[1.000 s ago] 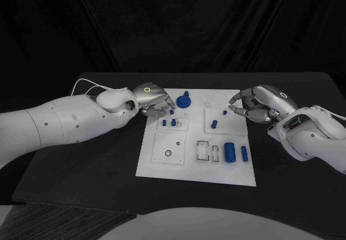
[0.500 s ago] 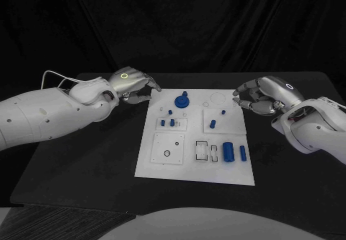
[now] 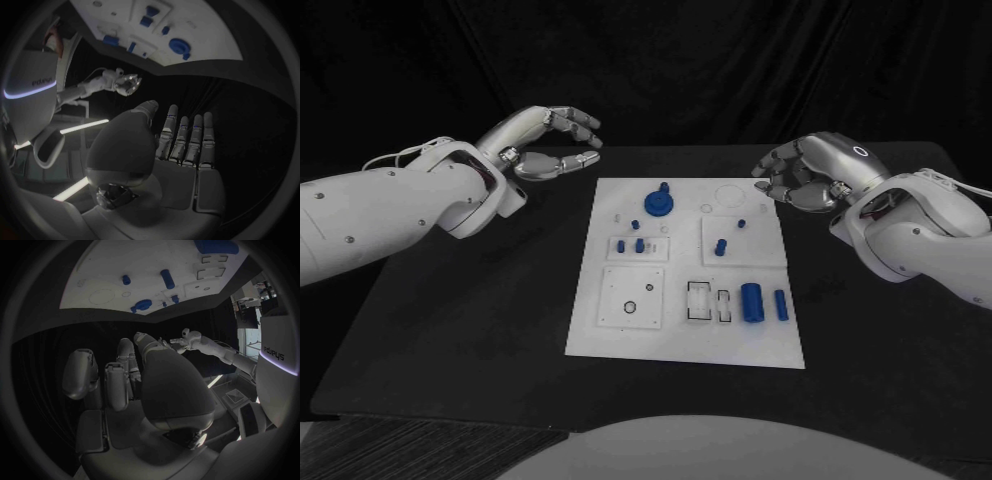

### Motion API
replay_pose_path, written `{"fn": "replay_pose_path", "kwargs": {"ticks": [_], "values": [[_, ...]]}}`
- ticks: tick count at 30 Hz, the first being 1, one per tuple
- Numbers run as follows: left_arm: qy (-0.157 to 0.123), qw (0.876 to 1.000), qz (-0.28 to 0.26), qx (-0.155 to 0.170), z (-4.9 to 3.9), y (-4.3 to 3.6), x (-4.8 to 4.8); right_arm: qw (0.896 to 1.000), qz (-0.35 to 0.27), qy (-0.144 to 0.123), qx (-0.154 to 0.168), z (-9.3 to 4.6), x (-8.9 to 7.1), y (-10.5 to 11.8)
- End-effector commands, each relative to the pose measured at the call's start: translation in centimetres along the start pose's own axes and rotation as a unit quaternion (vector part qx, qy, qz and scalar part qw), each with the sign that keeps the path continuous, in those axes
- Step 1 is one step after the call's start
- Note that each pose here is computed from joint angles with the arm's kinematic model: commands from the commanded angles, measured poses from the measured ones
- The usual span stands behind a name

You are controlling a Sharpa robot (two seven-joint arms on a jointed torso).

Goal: Assemble the parts on the task board

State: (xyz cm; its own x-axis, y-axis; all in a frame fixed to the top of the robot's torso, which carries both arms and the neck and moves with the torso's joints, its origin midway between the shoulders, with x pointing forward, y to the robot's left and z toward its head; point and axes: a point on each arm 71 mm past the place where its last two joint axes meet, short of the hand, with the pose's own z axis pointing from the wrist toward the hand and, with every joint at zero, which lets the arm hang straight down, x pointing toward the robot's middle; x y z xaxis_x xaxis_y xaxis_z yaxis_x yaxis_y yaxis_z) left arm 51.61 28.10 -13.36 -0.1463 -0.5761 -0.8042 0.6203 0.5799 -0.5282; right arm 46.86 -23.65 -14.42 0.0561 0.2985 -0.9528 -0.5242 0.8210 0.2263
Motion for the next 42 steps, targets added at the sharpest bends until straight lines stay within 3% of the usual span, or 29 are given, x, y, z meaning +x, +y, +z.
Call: {"fn": "replay_pose_path", "kwargs": {"ticks": [1, 7, 15, 21, 42], "values": [[-0.054, 0.969, -0.231, 0.061, -0.44, -0.88, -0.24, 0.999, -0.034, 0.025, -0.004, 0.4, 0.4, 0.0], [-0.042, 0.941, -0.327, 0.073, -1.45, -1.15, 1.66, 0.996, -0.068, 0.052, -0.015, 0.6, 1.2, 0.1], [-0.036, 0.918, -0.388, 0.074, -2.95, -0.90, 3.87, 0.989, -0.105, 0.096, -0.038, 0.8, 2.7, 0.6], [-0.036, 0.912, -0.401, 0.070, -3.59, -0.74, 4.25, 0.984, -0.112, 0.131, -0.040, 0.9, 3.8, 0.8], [-0.030, 0.907, -0.414, 0.065, -4.40, -0.82, 4.34, 0.979, -0.115, 0.166, -0.040, 1.5, 5.3, 1.2]]}}
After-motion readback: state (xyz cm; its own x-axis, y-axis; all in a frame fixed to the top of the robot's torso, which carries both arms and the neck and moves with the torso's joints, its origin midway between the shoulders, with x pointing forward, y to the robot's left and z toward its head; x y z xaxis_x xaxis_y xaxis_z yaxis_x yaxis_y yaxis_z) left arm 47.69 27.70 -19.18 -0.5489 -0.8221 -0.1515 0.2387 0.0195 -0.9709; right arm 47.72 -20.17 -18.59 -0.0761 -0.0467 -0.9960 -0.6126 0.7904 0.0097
